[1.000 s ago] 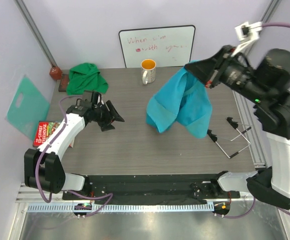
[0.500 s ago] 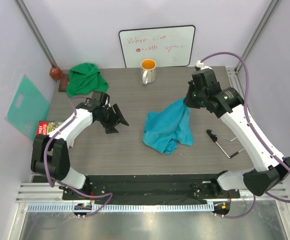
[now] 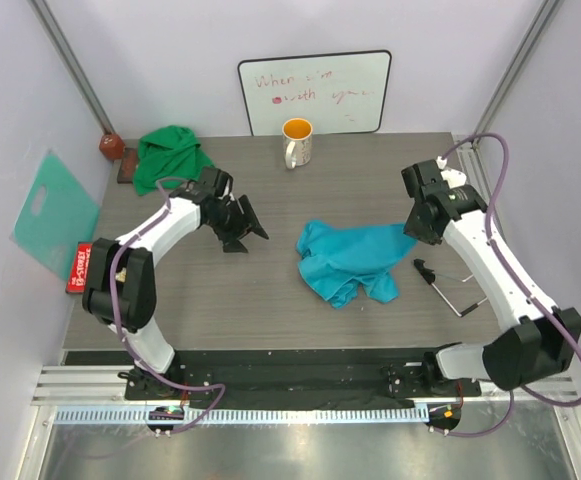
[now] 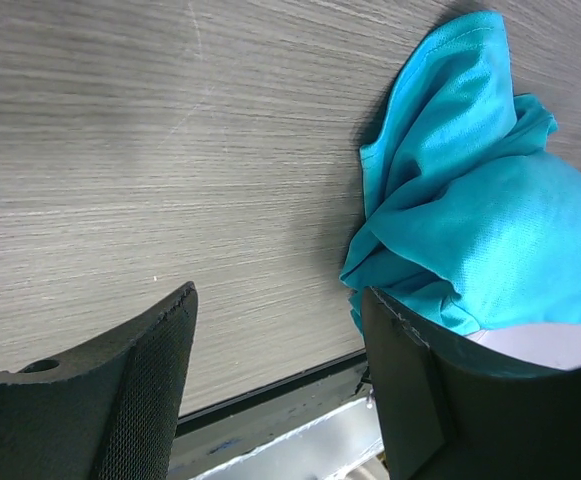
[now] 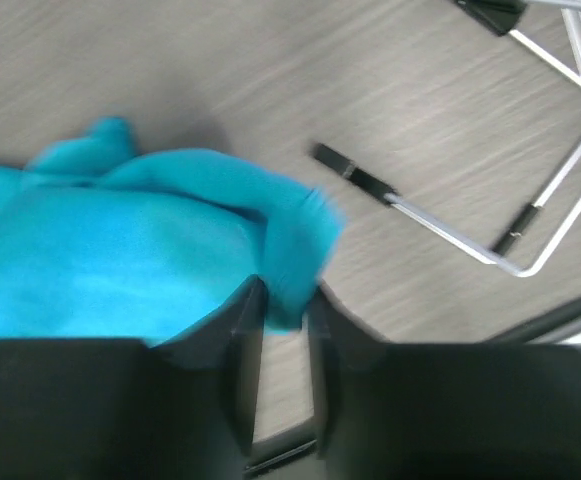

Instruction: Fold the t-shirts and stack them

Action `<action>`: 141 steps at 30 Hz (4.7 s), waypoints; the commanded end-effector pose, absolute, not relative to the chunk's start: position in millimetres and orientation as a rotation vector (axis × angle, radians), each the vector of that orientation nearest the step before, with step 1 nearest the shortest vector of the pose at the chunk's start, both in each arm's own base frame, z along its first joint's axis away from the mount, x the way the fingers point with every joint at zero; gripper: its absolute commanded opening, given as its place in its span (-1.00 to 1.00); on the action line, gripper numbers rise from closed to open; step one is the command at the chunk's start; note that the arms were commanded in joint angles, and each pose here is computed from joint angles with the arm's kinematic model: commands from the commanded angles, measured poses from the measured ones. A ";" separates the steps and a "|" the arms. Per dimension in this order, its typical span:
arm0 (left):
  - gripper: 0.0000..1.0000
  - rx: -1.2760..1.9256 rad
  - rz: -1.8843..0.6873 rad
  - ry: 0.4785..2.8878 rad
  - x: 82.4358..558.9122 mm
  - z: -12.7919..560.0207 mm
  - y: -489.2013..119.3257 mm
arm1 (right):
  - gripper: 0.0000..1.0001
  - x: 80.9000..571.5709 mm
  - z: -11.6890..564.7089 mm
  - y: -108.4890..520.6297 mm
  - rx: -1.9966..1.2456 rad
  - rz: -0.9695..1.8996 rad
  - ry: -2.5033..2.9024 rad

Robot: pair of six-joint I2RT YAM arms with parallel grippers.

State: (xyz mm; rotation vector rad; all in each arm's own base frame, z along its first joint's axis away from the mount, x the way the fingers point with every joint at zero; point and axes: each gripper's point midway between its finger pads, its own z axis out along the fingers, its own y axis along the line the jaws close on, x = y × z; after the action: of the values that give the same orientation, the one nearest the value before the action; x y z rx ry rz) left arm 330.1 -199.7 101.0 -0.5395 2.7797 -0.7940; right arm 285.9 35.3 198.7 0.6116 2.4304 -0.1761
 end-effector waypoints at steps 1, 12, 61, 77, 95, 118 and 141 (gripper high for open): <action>0.34 -0.457 -0.830 2.752 342.0 115.8 -207.9 | -0.12 295.7 208.9 22.1 0.692 -0.222 2.370; 0.33 -0.448 -0.796 2.779 349.9 111.8 -207.9 | -0.06 304.8 226.1 155.0 0.015 0.306 2.504; 0.33 -0.446 -0.699 2.879 316.7 84.1 -191.2 | 0.00 203.1 96.0 263.9 -0.813 0.335 2.849; 0.33 -0.442 -0.670 2.876 309.8 81.0 -184.8 | 0.04 243.0 56.6 246.8 -0.873 -0.023 2.802; 0.34 -0.449 -0.688 2.851 323.9 83.7 -188.6 | -0.98 265.3 121.0 246.6 -0.751 -0.073 2.698; 0.35 -0.249 -1.089 2.800 406.2 78.3 -327.5 | -0.98 296.8 277.9 131.7 -0.105 -0.492 2.429; -0.28 -0.297 -0.935 2.872 391.3 30.2 -318.8 | -0.98 310.5 299.1 73.6 0.119 -0.451 2.413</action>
State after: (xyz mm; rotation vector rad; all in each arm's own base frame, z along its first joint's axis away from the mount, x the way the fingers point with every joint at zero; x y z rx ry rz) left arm 390.8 -325.4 32.9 -0.3054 2.8795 -0.9885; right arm 336.1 96.5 288.5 0.1187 2.3708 -0.4133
